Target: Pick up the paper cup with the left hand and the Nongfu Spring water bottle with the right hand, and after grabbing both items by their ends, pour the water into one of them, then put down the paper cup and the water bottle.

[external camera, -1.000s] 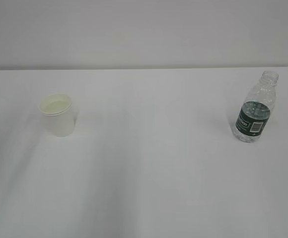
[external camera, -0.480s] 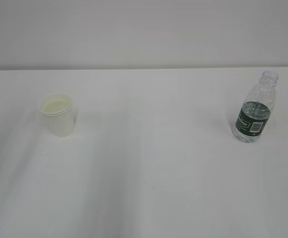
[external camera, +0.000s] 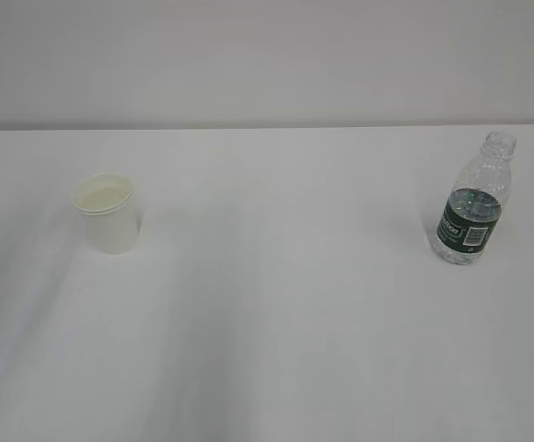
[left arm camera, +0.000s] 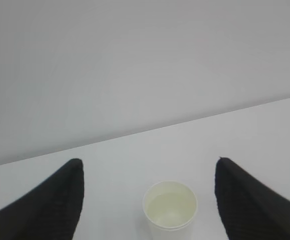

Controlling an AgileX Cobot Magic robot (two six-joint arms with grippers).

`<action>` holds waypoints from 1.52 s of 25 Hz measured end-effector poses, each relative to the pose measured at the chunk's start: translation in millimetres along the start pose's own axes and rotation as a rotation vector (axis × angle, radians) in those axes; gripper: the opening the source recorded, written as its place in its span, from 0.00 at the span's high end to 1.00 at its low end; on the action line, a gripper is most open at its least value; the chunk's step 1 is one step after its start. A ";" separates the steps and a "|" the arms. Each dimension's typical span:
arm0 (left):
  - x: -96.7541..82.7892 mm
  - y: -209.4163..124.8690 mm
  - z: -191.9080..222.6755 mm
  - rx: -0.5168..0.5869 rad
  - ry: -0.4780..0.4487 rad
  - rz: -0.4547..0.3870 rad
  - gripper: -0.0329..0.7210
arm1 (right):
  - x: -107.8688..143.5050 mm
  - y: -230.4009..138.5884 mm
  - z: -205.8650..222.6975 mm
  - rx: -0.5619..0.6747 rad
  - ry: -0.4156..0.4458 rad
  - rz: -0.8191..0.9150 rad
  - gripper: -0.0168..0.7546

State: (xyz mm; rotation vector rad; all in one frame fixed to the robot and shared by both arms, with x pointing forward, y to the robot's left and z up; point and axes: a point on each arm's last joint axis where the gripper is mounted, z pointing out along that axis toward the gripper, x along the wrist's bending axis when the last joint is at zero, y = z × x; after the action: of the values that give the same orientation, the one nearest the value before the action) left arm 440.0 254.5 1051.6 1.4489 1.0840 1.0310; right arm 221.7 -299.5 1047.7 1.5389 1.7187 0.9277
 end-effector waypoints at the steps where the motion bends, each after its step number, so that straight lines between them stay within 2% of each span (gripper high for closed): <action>1: 0.0 0.0 0.0 0.000 0.000 0.000 0.18 | 0.0 0.0 0.0 0.000 0.000 0.000 0.22; 5: 0.0 0.0 0.0 0.000 0.000 0.000 0.18 | -0.6 -1.3 0.0 0.014 -0.007 -0.003 0.22; 9: 0.0 0.0 0.0 0.000 0.000 0.000 0.18 | -5.1 -4.8 -1.1 0.056 -0.056 -0.020 0.22; 14: 0.0 0.0 0.0 0.000 0.000 0.001 0.18 | -7.1 -4.9 -1.9 0.060 -0.077 -0.026 0.28; 19: -0.1 0.0 0.0 0.000 -0.001 0.002 0.18 | -9.8 -4.2 -3.5 0.057 -0.107 -0.036 0.30; 38: -0.1 0.0 0.0 0.000 -0.001 0.003 0.18 | -10.6 -2.5 -2.6 0.035 -0.116 -0.039 0.30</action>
State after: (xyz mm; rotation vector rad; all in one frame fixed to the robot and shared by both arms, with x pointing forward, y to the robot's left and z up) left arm 440.0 254.4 1051.6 1.4511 1.0816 1.0321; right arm 219.3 -310.5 1047.1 1.5451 1.6848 0.7763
